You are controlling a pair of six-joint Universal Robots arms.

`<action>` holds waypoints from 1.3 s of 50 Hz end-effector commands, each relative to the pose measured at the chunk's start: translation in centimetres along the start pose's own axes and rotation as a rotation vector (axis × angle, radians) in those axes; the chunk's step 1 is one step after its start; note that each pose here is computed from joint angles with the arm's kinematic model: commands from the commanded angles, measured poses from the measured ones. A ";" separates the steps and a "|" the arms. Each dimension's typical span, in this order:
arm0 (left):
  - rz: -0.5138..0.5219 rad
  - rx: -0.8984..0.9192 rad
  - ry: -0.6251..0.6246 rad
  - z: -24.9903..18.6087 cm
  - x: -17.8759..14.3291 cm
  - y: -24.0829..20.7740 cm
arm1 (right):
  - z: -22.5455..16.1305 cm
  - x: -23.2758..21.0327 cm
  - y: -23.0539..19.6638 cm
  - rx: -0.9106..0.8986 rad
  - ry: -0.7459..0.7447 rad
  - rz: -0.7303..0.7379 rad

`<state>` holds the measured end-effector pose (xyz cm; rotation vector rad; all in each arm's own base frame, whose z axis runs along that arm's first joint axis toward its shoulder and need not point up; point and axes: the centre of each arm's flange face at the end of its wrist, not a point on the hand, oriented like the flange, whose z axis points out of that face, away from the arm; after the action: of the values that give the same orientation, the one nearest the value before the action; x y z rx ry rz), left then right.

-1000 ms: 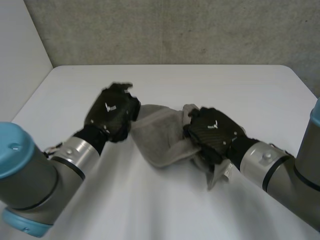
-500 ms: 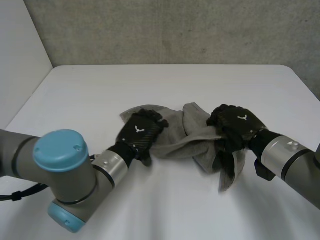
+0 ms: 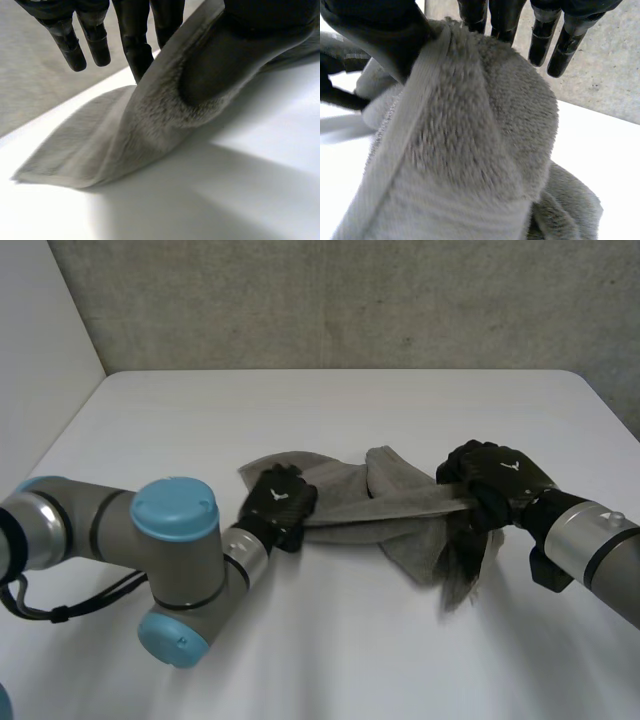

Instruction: Fold the towel.

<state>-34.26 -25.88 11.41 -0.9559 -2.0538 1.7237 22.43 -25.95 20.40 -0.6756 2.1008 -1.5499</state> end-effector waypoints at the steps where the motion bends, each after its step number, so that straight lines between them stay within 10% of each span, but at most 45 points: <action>1: -0.010 0.044 -0.098 -1.1 -2.9 -2.3 | -0.4 0.8 0.1 -0.043 0.009 -0.108; 29: -0.012 0.045 -0.128 -9.2 -3.3 -4.4 | -0.6 1.2 1.7 -0.138 0.074 -0.130; 65: -0.019 -0.050 -0.214 -5.6 -5.7 0.6 | -1.1 2.1 -0.1 -0.032 0.119 -0.235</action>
<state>-26.19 -24.92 14.07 -0.7851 -2.2250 1.8654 20.22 -26.33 20.70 -0.8941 2.1978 -1.7220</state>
